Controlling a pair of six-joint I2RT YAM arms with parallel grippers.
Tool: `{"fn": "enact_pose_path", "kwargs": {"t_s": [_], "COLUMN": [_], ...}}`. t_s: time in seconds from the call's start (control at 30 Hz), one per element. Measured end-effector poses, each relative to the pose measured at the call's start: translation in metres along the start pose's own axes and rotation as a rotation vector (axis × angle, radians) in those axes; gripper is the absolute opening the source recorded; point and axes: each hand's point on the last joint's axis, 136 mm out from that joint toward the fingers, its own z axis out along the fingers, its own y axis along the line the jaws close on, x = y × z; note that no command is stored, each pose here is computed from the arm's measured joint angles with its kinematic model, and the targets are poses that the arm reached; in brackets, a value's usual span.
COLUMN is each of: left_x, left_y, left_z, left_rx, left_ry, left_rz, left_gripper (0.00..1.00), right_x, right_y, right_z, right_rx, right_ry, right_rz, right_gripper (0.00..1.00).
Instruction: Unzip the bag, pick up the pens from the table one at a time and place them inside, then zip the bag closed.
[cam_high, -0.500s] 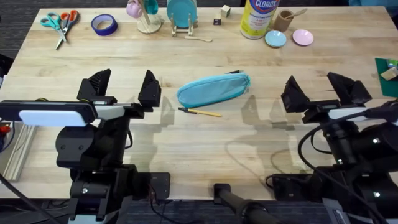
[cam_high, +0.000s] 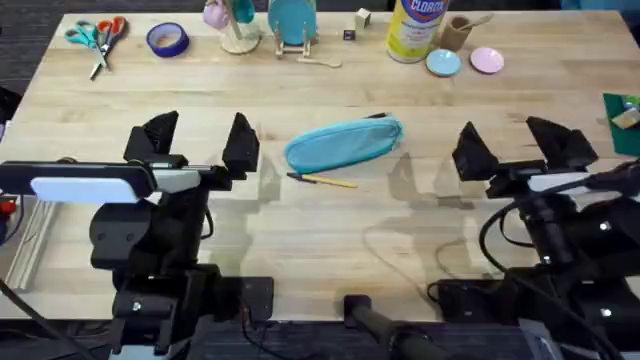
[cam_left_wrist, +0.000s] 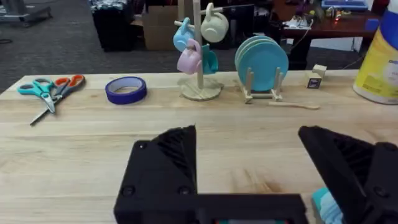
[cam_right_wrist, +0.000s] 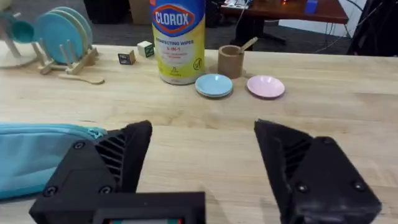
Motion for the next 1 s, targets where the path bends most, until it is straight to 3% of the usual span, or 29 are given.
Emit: {"fn": "enact_pose_path", "kwargs": {"t_s": [0.33,0.53,0.83,1.0], "left_x": [0.0,-0.008,-0.068,-0.078], "left_y": [0.0,0.0,-0.007,-0.02], "left_z": [0.0,-0.001,0.017,0.037], "left_rx": [0.0,0.001,0.044,0.135], "left_ry": [0.0,0.022,0.097,0.225], "left_rz": [0.001,0.049,0.086,0.141], "left_gripper": [0.993,0.991,0.99,0.99], "right_x": [0.0,-0.004,-0.075,-0.098], "right_y": [0.0,-0.006,-0.019,-0.015], "right_z": [0.0,-0.004,0.007,0.031], "right_rx": [0.001,0.035,0.093,0.063], "right_ry": [0.001,0.075,0.111,0.215], "right_rz": [0.0,0.024,0.043,0.053], "right_gripper": [0.996,0.996,0.997,0.996]}}
